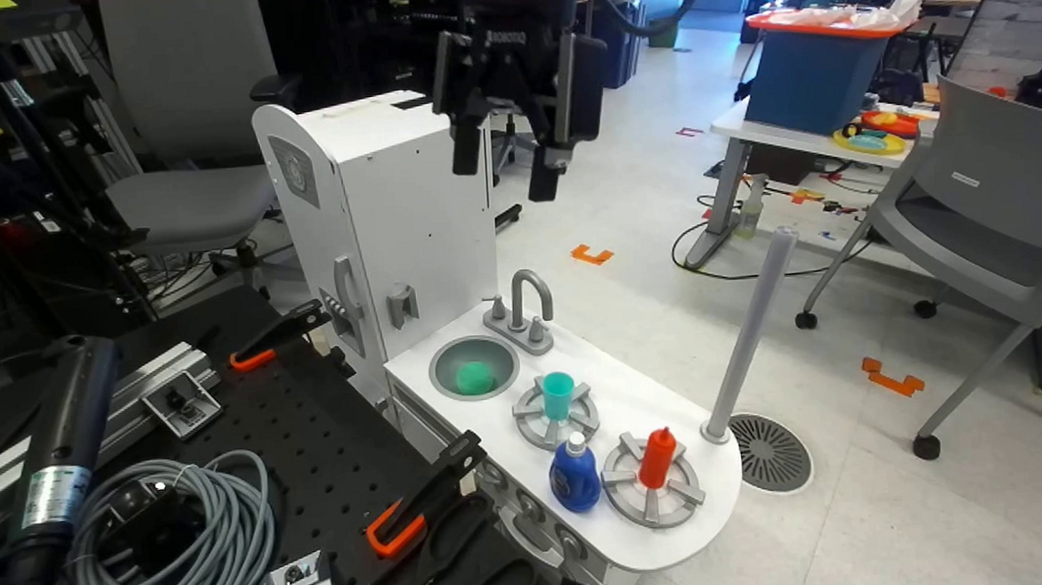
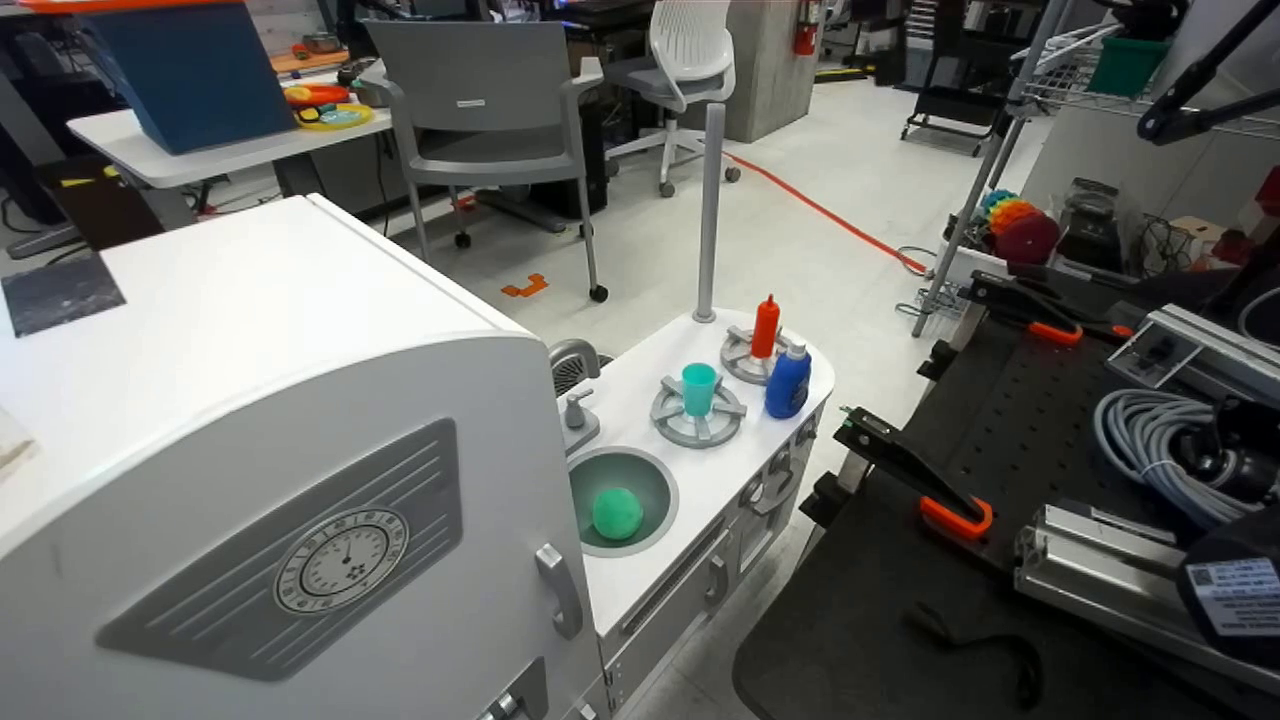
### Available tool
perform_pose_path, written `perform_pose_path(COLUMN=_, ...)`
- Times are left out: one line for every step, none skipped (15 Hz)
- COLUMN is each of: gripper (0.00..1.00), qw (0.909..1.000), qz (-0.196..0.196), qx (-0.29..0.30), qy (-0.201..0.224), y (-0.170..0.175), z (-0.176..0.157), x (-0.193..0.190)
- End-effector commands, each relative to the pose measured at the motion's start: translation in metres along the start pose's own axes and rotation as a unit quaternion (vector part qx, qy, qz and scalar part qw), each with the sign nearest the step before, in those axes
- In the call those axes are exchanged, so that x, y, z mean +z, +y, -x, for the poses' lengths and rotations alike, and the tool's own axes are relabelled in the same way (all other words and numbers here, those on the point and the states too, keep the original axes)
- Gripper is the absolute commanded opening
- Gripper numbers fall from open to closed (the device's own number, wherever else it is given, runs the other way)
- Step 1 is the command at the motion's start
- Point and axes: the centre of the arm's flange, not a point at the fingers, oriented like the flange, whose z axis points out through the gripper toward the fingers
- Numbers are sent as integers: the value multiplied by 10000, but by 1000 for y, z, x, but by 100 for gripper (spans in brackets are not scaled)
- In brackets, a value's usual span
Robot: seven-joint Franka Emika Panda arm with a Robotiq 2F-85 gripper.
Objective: Put the orange bottle in the blue cup
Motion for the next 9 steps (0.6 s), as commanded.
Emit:
perform_pose_path(gripper=100, qw=9993, qz=8, qx=365, qy=-62, y=2, z=-72, x=19)
perform_pose_path(gripper=100, qw=9989, qz=-22, qx=473, qy=-49, y=8, z=-84, x=32)
perform_pose_path(gripper=100, qw=9985, qz=-31, qx=546, qy=-66, y=11, z=-94, x=41)
perform_pose_path(gripper=100, qw=9979, qz=-44, qx=648, qy=-81, y=18, z=-105, x=53)
perform_pose_path(gripper=100, qw=9972, qz=-78, qx=729, qy=-122, y=23, z=-115, x=62)
perform_pose_path(gripper=100, qw=9960, qz=-100, qx=872, qy=-185, y=32, z=-126, x=74)
perform_pose_path(gripper=100, qw=9949, qz=-124, qx=974, qy=-232, y=39, z=-134, x=83)
perform_pose_path(gripper=100, qw=9937, qz=-166, qx=1089, qy=-206, y=48, z=-143, x=96)
perform_pose_path(gripper=100, qw=9928, qz=-271, qx=1150, qy=-209, y=54, z=-151, x=108)
